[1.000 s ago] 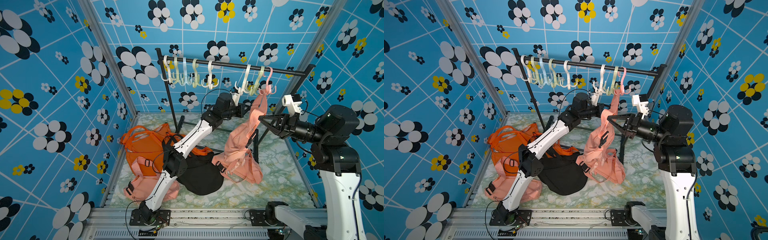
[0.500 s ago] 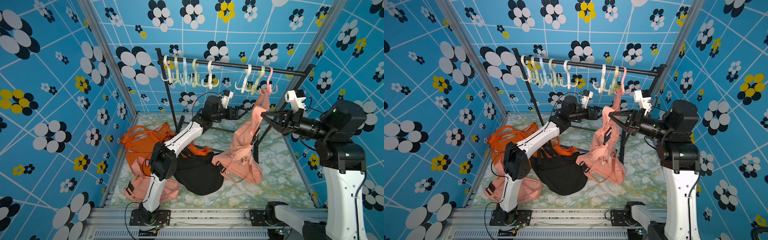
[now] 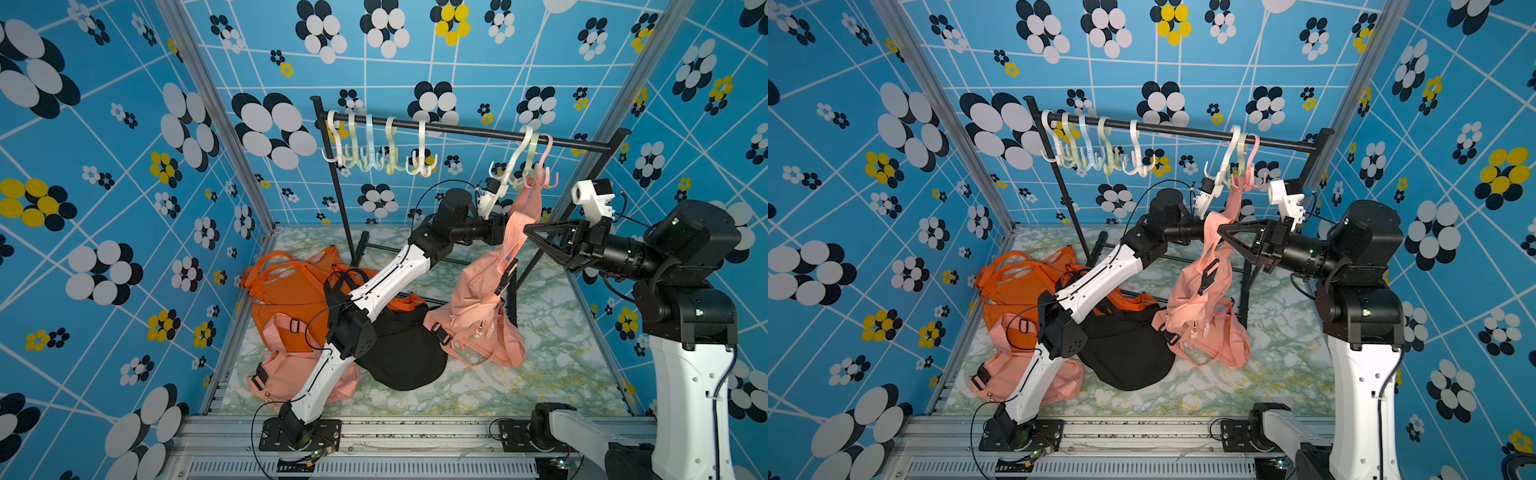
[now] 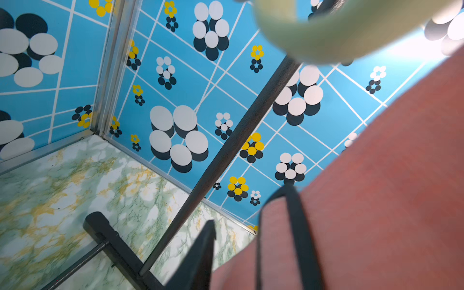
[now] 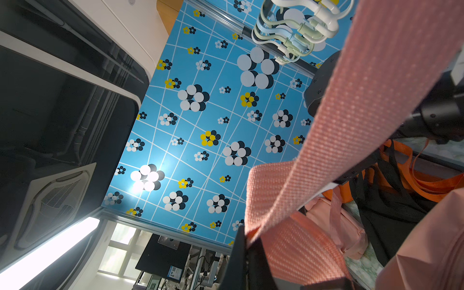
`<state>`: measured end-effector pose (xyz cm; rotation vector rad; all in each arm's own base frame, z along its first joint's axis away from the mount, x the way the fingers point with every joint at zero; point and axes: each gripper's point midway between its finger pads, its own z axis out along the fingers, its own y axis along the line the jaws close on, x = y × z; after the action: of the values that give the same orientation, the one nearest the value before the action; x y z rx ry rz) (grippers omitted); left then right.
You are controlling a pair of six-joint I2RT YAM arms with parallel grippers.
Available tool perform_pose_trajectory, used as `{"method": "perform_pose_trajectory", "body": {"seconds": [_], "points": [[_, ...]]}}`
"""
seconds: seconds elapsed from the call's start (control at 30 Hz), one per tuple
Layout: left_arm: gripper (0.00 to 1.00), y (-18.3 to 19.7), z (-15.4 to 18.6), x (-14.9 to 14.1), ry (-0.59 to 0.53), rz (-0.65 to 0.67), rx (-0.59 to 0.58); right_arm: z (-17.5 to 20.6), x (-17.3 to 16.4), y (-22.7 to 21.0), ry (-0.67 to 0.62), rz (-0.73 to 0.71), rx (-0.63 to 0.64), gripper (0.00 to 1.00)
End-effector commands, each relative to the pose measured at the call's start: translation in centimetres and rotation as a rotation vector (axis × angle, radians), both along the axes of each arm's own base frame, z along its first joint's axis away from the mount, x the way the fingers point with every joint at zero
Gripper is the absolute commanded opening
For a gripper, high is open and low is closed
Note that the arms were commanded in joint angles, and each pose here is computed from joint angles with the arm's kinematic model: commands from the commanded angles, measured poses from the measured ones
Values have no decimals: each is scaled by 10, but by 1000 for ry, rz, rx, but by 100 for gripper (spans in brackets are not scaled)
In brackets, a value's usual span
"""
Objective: Take the bag off the hook
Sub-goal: Pick up the bag from the hook.
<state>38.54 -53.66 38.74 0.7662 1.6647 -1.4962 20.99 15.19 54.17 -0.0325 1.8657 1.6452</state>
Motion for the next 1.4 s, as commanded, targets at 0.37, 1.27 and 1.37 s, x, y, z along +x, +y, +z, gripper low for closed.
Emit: {"method": "perform_pose_trajectory", "body": {"seconds": [0.37, 1.27, 1.37], "points": [[0, 94, 46, 44, -43, 238, -27, 57, 76, -33, -124, -159, 3, 0], [0, 140, 147, -40, -200, 174, -144, 7, 68, 11, -72, -53, -160, 0], [0, 153, 137, -61, -203, 169, -104, -48, 56, -6, 45, -151, -331, 0]]}}
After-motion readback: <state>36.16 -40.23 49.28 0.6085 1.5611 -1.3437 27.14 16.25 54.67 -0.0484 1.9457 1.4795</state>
